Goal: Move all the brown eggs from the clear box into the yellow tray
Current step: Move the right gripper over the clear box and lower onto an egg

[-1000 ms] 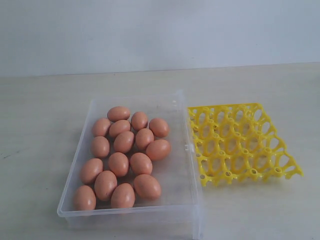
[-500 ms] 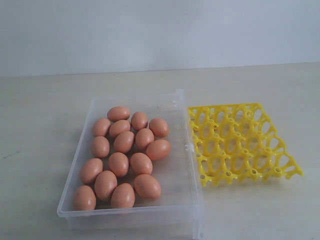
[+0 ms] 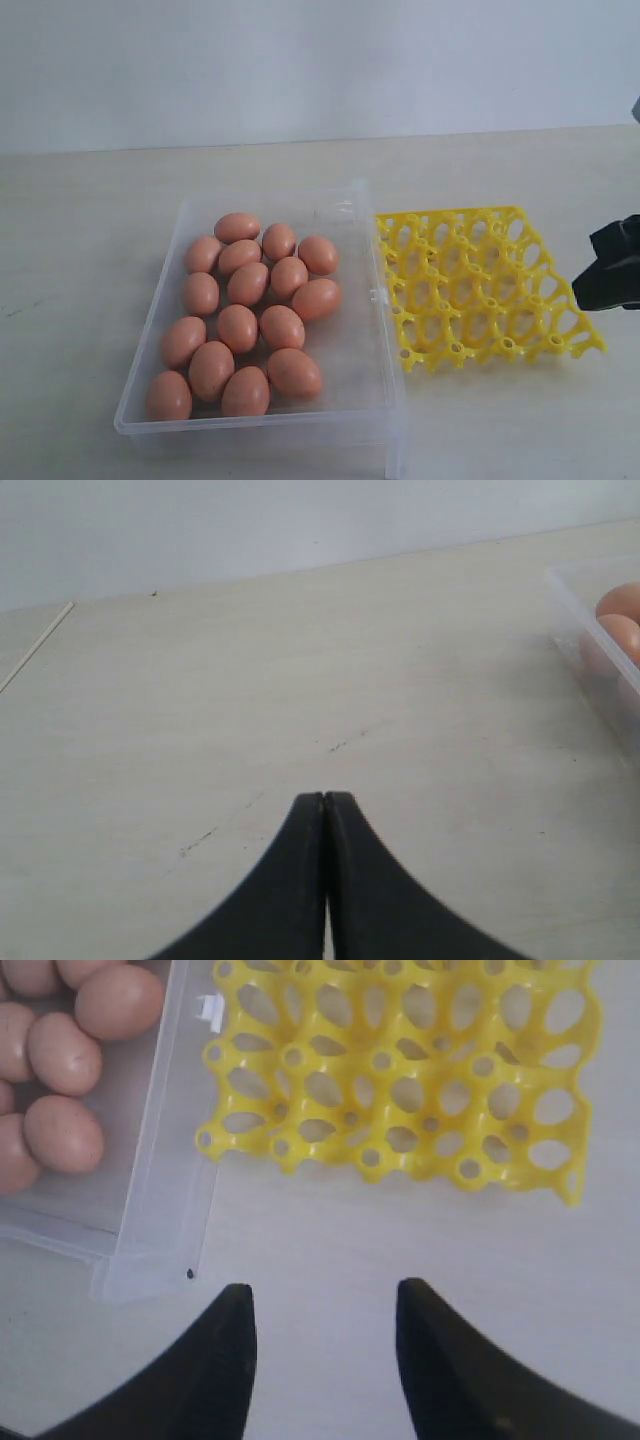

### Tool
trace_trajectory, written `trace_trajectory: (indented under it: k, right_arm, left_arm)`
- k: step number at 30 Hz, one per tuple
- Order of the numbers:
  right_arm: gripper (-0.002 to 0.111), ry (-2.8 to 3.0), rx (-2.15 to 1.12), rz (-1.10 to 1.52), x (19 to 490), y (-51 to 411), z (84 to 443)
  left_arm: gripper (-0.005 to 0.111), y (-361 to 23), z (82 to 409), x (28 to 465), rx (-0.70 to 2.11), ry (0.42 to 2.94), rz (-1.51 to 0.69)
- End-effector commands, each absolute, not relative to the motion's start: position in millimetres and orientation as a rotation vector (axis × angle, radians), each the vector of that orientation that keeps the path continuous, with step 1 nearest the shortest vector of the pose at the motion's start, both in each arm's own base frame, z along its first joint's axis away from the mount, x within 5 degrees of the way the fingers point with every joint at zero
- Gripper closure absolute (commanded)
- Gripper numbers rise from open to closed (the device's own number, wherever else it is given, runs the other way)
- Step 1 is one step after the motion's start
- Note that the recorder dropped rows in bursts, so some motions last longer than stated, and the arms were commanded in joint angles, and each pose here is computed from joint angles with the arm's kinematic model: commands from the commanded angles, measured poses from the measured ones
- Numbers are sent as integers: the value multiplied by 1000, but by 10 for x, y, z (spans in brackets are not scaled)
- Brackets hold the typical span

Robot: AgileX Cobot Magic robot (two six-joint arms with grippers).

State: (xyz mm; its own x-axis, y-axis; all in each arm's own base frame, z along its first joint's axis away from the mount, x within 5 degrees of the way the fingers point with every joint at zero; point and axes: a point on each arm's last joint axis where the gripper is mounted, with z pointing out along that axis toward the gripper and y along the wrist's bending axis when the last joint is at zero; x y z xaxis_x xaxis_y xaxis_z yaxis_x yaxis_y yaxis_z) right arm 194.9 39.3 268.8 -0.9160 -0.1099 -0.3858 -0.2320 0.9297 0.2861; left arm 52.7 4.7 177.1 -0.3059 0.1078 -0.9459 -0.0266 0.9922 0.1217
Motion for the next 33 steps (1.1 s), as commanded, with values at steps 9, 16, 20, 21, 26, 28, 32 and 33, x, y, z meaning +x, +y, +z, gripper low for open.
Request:
trace_trajectory:
  k: [9,16,20,21,26,28,32,33]
  right_arm:
    - [78,2529,-407,468,2311,775,2744]
    - [81,2706,-612,593,2632,998,2681]
    - [79,2774,-726,455,2747,1171,2809]
    - [79,2747,-761,405,2777,1225,2874]
    - [79,2542,-920,233,2834,1556,3178]
    - [78,2451,-965,212,2827,1723,3244]
    - [60,2389,-1062,240,2775,2041,3139]
    - [57,2396,-1092,243,2770,2122,3065]
  left_arm:
    - [107,48,1793,525,51,1862,131]
    - [107,48,1793,525,51,1862,131]
    - [107,48,1793,525,51,1862,131]
    - [107,48,1793,525,51,1862,131]
    - [107,48,1793,525,51,1862,131]
    - [107,48,1793,525,51,1862,131]
    - [107,48,1793,525,51,1862,131]
    - [107,48,1793,525,51,1862,131]
